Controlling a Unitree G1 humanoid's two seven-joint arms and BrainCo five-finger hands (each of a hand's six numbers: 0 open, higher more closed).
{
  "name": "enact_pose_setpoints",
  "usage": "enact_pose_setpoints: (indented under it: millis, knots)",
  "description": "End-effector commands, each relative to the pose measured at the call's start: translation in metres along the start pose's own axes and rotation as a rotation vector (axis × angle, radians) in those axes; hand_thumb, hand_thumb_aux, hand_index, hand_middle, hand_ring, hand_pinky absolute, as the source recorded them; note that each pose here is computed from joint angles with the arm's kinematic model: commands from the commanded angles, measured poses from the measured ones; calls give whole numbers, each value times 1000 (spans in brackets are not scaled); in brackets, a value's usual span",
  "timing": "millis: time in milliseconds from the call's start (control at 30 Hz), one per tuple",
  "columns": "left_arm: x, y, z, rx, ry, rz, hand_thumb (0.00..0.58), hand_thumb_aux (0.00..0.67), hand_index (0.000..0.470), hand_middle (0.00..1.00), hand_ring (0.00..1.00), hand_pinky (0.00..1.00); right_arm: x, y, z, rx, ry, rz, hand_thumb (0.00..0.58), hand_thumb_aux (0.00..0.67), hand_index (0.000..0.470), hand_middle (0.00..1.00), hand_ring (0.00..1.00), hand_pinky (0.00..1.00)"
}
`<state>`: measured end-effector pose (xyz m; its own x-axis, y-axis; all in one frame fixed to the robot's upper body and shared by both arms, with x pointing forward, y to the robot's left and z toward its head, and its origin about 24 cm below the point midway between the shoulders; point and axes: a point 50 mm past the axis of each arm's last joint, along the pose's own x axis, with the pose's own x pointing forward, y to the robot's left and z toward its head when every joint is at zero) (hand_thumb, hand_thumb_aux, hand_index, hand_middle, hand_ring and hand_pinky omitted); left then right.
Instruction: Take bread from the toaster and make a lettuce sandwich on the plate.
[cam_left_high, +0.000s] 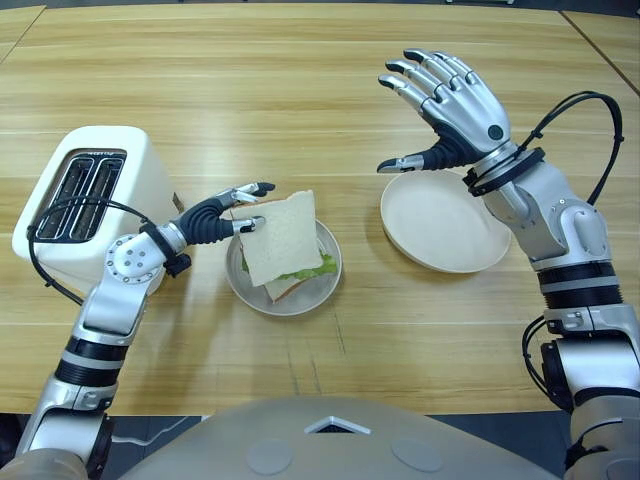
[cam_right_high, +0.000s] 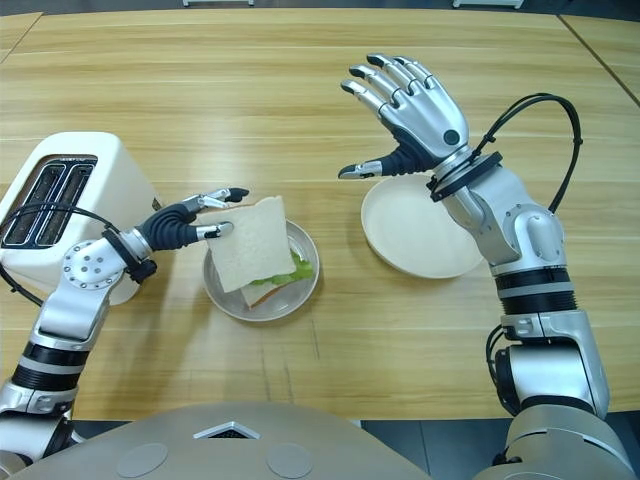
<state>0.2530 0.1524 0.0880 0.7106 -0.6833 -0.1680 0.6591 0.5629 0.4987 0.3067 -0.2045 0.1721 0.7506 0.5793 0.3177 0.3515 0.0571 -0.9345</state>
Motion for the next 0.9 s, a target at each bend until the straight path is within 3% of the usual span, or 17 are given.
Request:
enact_pose_setpoints:
  millis: [33, 200, 233, 267, 300, 467, 700, 800, 833, 867, 900]
  knots:
    - [9, -10, -19, -39, 51, -4, 580, 670, 470, 0, 0, 0, -1, 4, 6, 19, -9, 9, 0, 0, 0, 0, 0, 0]
    - [12, -24, -35, -46, 104, -15, 580, 670, 470, 0, 0, 0, 0, 7, 10, 32, -20, 11, 0, 0, 0, 0, 0, 0]
    - [11, -26, -36, -35, 111, -14, 549, 515, 361, 0, 0, 0, 0, 7, 10, 34, -22, 12, 0, 0, 0, 0, 0, 0]
    - [10, -26, -35, -21, 113, -16, 307, 210, 147, 0, 0, 0, -1, 7, 10, 34, -22, 13, 0, 0, 0, 0, 0, 0]
    - [9, -27, -33, 2, 116, -19, 0, 0, 0, 0, 0, 0, -1, 7, 10, 33, -21, 13, 0, 0, 0, 0, 0, 0]
    - [-1, -18, -16, 129, 108, 53, 0, 0, 0, 0, 0, 0, -2, 6, 9, 32, -25, 17, 0, 0, 0, 0, 0, 0]
    - [-24, 17, 28, 352, 57, 336, 0, 0, 0, 0, 0, 0, -4, 4, 9, 25, -36, 26, 0, 0, 0, 0, 0, 0]
    - [-49, 35, 65, 358, -112, 520, 0, 0, 0, 0, 0, 0, -11, 7, 15, 125, -55, 92, 0, 0, 0, 0, 0, 0]
    - [-58, 33, 74, 337, -162, 506, 539, 491, 345, 278, 278, 278, -17, 13, 20, 203, -70, 158, 0, 0, 0, 0, 0, 0]
    - [-66, 25, 75, 282, -190, 428, 580, 670, 470, 957, 957, 957, -27, 23, 31, 326, -92, 266, 62, 37, 26, 0, 0, 0]
    - [-72, 16, 74, 238, -196, 342, 580, 670, 470, 1000, 1000, 1000, -37, 30, 42, 435, -121, 363, 559, 544, 382, 867, 867, 867]
